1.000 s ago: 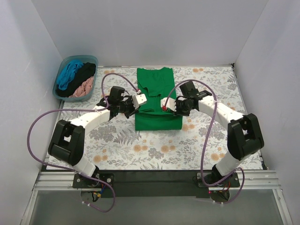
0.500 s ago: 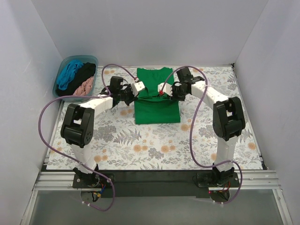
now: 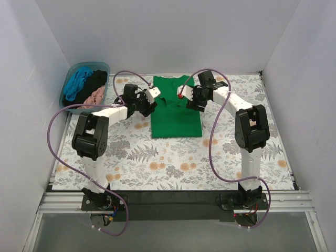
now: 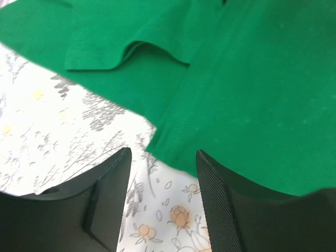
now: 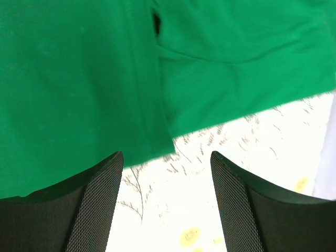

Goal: Fold and stack the t-shirts
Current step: Fold the tshirt

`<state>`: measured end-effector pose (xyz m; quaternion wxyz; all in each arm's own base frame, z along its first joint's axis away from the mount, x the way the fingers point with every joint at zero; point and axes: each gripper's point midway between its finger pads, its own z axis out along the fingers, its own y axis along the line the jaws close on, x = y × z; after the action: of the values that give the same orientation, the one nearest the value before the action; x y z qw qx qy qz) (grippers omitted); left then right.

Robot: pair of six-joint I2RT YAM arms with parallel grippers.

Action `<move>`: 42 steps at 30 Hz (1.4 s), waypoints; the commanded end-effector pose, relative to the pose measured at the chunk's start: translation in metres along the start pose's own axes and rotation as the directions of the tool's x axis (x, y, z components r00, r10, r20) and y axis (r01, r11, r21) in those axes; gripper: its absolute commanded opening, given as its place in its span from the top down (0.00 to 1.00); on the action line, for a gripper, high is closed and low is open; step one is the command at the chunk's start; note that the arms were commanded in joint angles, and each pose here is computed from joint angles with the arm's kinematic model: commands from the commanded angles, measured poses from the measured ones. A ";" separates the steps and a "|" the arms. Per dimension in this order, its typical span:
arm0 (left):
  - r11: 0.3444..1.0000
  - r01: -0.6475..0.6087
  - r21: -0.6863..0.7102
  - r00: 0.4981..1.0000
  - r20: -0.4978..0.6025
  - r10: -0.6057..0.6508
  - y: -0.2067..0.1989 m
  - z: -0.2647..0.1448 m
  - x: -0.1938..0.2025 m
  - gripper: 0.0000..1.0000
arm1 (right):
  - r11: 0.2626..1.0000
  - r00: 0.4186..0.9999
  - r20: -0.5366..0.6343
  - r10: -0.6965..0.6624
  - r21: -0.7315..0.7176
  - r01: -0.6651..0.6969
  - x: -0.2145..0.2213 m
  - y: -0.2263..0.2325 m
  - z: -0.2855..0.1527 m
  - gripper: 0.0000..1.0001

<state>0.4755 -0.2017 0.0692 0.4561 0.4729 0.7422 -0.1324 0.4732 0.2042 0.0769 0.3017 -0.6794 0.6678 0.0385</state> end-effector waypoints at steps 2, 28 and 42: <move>0.995 0.060 -0.078 0.994 0.096 -0.052 0.020 -0.041 -0.046 0.48 | 0.985 0.996 0.091 0.009 0.172 -0.025 -0.033 -0.039 -0.068 0.27; 0.972 -0.037 0.231 0.998 -0.039 0.047 -0.135 -0.044 0.021 0.51 | 0.983 0.999 0.032 0.005 -0.184 0.001 0.011 0.154 -0.022 0.50; 0.965 -0.043 0.257 0.992 -0.106 0.072 -0.143 -0.032 0.053 0.61 | 0.975 0.999 -0.044 0.014 -0.219 -0.023 0.037 0.173 0.001 0.62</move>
<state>0.3357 -0.2283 0.0218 0.3653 0.5452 0.7287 -0.1959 0.3236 0.1942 0.0227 0.2468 -0.7017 0.6598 0.1068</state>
